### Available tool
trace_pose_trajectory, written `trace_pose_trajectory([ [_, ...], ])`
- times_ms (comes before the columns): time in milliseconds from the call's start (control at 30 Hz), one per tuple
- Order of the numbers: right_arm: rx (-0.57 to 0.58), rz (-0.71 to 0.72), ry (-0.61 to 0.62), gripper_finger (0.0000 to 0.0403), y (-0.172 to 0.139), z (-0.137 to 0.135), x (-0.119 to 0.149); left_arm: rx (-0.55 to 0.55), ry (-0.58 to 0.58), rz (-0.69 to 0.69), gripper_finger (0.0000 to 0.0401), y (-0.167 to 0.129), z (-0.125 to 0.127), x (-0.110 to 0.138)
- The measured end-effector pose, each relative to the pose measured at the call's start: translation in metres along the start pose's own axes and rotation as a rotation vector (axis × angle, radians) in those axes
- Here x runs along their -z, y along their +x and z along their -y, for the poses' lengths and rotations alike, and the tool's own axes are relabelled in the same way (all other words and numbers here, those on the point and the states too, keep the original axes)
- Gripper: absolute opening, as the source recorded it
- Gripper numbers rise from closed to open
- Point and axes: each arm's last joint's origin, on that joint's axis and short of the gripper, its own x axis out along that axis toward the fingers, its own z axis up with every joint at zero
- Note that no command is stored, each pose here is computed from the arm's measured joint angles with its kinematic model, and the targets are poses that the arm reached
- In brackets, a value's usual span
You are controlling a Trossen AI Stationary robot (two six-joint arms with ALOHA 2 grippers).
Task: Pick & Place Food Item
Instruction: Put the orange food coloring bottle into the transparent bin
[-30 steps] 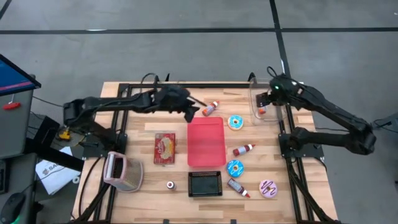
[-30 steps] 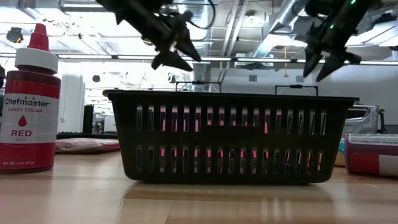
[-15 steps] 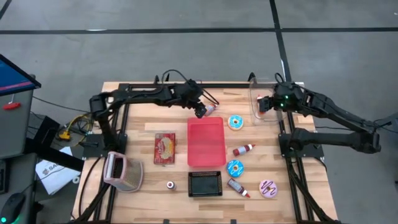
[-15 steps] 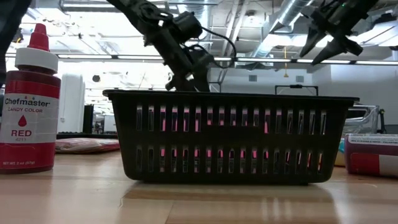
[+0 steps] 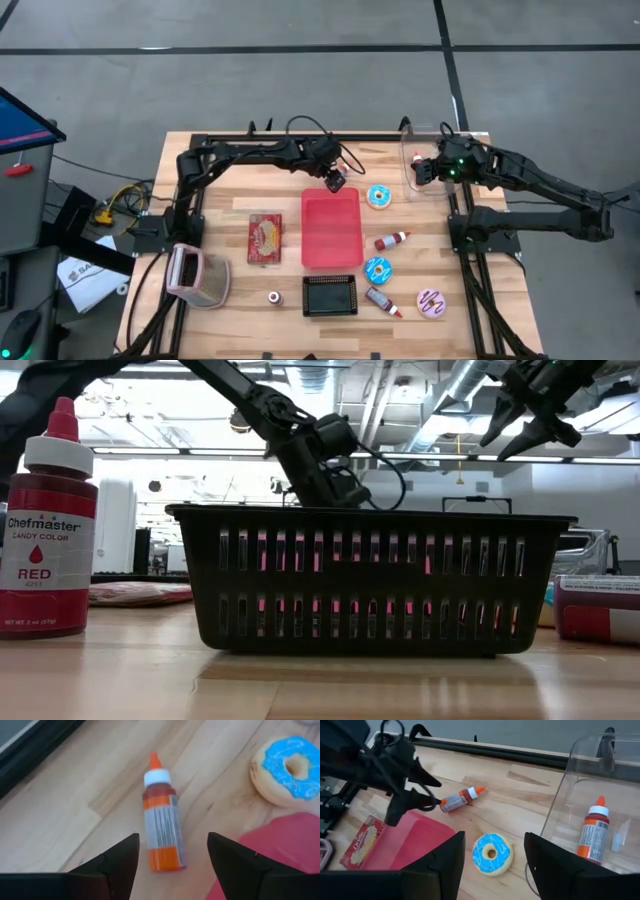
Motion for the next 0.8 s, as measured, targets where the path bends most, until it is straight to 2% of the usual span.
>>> trace_pose_trajectory([
  [433,-0.001,0.001,-0.008,0.0195,0.0,0.0,0.0,-0.023,0.005,-0.106,0.0239,0.031,-0.003,0.013],
  [567,-0.001,0.001,-0.008,0.0194,0.0,0.0,0.0,-0.04,-0.001,-0.114,0.0236,0.031,-0.005,0.013],
  [667,-0.001,0.001,-0.008,0.0194,0.0,0.0,0.0,-0.066,-0.042,-0.113,0.0221,0.032,-0.012,0.012],
  [800,-0.001,0.001,-0.008,0.0194,0.0,0.0,0.0,-0.067,-0.078,-0.121,0.0176,0.033,-0.021,0.011],
])
